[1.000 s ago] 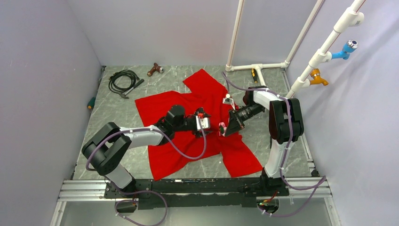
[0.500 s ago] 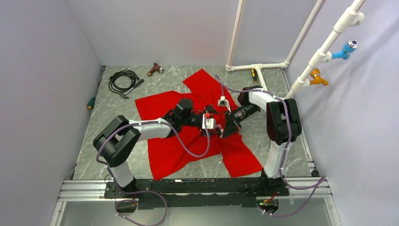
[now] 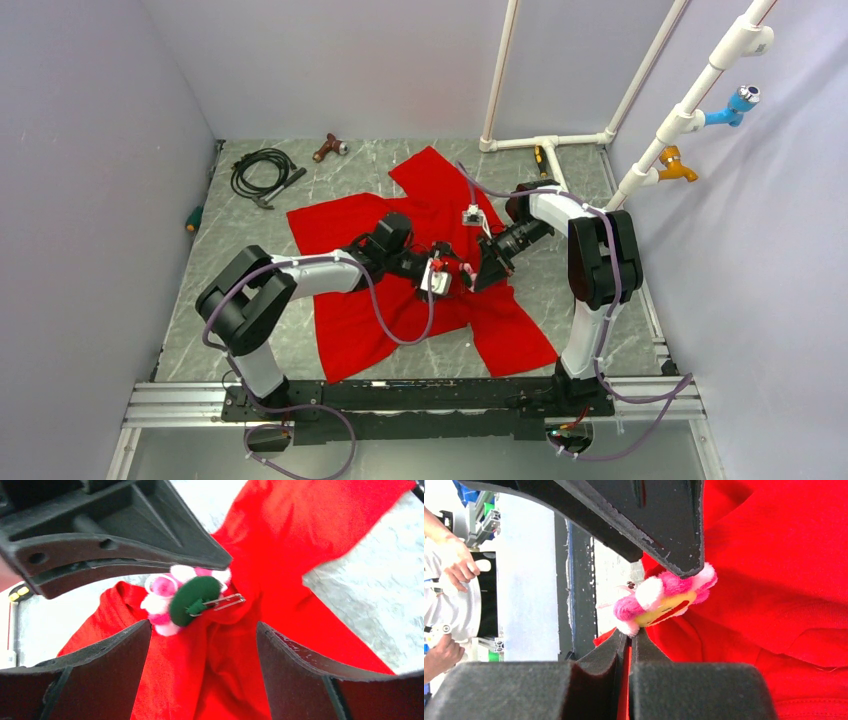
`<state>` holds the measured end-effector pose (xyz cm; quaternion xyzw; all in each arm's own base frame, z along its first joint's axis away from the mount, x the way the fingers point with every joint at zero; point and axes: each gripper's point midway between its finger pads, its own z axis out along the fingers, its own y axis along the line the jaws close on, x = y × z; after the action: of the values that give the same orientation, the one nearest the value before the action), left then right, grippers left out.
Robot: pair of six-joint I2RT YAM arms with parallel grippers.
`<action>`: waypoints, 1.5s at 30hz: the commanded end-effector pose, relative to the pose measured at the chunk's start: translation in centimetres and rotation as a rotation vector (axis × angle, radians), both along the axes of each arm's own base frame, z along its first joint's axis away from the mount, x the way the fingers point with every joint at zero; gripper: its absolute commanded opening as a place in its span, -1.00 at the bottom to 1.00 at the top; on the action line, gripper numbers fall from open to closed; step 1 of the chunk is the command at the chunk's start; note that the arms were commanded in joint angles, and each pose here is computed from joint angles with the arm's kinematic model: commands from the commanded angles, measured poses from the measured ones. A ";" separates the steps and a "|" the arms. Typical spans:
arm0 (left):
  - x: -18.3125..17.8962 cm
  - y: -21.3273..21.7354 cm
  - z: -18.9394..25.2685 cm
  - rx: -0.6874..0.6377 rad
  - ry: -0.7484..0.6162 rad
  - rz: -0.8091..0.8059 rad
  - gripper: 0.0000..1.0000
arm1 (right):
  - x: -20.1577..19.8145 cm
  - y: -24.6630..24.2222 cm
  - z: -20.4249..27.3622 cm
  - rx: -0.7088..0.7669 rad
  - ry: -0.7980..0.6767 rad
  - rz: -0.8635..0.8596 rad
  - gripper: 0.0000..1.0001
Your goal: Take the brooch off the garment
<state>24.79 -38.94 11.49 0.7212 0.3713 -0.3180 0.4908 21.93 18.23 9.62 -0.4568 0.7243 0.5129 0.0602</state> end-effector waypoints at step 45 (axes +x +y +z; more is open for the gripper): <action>1.2 0.2 3.6 -0.099 0.453 0.215 -1.00 | 6.0 -2.4 4.6 0.113 -0.057 -0.263 0.55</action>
<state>26.00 -38.83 12.48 0.6202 0.5035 -0.3867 0.4608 27.34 14.75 12.79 -0.3967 0.7594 0.4944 0.1467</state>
